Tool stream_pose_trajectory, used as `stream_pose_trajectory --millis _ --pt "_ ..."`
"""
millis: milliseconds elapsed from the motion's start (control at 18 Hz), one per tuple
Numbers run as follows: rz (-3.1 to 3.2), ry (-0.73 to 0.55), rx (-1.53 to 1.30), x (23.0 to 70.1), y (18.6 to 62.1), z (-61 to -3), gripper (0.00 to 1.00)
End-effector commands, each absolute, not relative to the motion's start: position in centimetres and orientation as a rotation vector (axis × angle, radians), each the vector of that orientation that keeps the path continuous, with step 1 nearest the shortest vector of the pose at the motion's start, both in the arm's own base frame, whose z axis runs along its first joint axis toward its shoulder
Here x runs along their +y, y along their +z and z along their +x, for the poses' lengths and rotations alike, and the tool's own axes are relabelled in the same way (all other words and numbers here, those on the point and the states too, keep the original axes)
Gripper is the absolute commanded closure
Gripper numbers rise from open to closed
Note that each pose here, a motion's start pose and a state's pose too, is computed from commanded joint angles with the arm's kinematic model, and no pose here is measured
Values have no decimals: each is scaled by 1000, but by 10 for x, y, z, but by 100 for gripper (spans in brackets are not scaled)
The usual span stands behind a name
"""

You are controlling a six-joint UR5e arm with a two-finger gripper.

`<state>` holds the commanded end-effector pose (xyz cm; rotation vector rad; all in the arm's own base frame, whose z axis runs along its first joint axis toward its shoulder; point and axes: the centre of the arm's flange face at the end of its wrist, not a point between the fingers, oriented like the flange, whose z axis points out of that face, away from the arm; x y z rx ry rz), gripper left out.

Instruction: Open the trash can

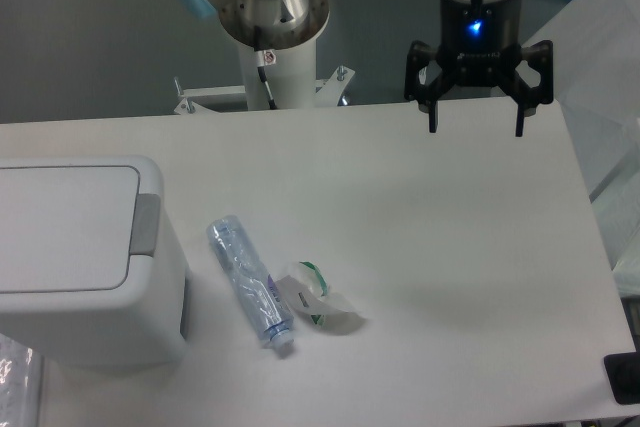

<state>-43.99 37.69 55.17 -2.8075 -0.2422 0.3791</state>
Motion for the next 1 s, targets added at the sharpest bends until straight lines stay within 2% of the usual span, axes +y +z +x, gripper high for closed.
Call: stream_pose_trajectory --millis 1000 --pt "-2718 273 -261 398 557 -419 0"
